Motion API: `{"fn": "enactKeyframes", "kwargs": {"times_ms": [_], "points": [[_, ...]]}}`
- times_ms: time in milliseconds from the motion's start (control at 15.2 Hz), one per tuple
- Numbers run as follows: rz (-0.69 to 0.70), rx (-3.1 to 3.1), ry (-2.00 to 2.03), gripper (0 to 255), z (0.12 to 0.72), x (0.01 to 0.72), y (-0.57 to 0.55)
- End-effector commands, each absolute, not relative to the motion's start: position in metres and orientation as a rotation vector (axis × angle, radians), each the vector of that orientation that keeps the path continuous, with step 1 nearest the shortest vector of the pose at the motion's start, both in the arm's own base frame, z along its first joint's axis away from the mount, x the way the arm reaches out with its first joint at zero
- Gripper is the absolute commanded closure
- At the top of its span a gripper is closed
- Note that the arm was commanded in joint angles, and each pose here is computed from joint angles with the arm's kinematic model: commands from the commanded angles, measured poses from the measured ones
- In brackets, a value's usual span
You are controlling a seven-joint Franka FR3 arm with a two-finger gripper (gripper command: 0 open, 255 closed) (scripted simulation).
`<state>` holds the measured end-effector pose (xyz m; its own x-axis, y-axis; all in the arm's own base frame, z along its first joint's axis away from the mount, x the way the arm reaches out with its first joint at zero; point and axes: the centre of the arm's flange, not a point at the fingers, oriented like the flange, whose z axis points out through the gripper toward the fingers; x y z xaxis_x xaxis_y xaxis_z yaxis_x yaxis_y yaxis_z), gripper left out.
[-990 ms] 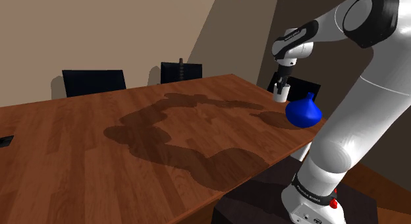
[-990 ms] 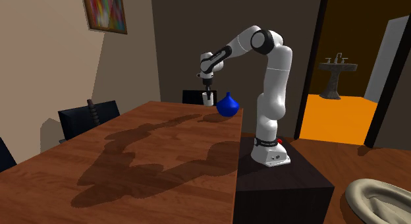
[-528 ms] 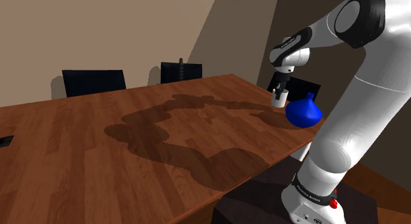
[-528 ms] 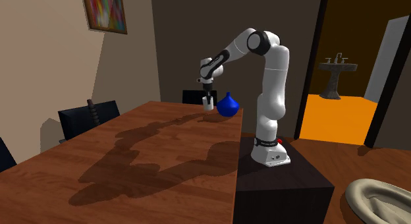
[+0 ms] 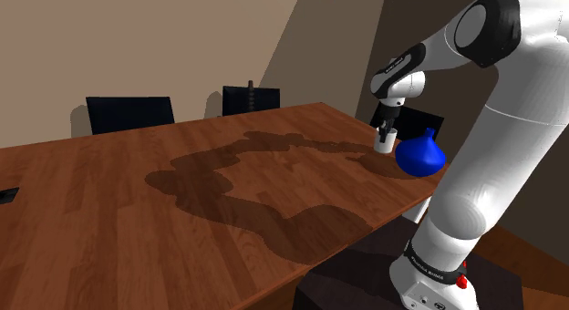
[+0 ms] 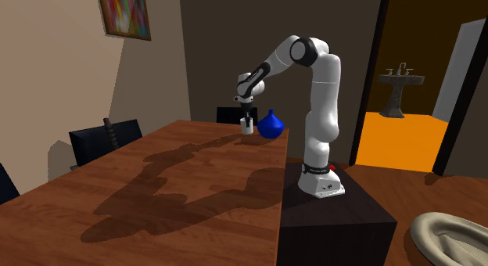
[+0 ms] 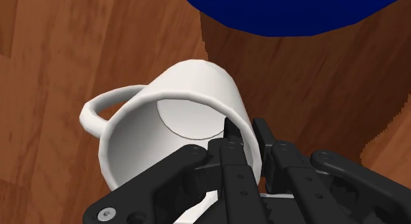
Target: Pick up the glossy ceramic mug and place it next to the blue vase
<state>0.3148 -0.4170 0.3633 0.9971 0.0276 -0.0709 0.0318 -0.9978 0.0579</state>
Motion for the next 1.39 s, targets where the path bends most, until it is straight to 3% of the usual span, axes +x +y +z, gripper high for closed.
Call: {"fn": "enactKeyframes", "kwargs": {"times_ms": [0, 132, 198, 528, 792, 1320], "points": [[-0.108, 3.080, 0.046, 255, 0.363, 0.315, -0.417], [-0.108, 3.080, 0.046, 255, 0.363, 0.315, -0.417], [-0.108, 3.080, 0.046, 0, 0.363, 0.315, -0.417], [-0.108, 3.080, 0.046, 0, 0.363, 0.315, -0.417], [-0.108, 3.080, 0.046, 0, 0.413, 0.318, -0.414], [-0.108, 3.080, 0.046, 0, 0.413, 0.318, -0.414]]}}
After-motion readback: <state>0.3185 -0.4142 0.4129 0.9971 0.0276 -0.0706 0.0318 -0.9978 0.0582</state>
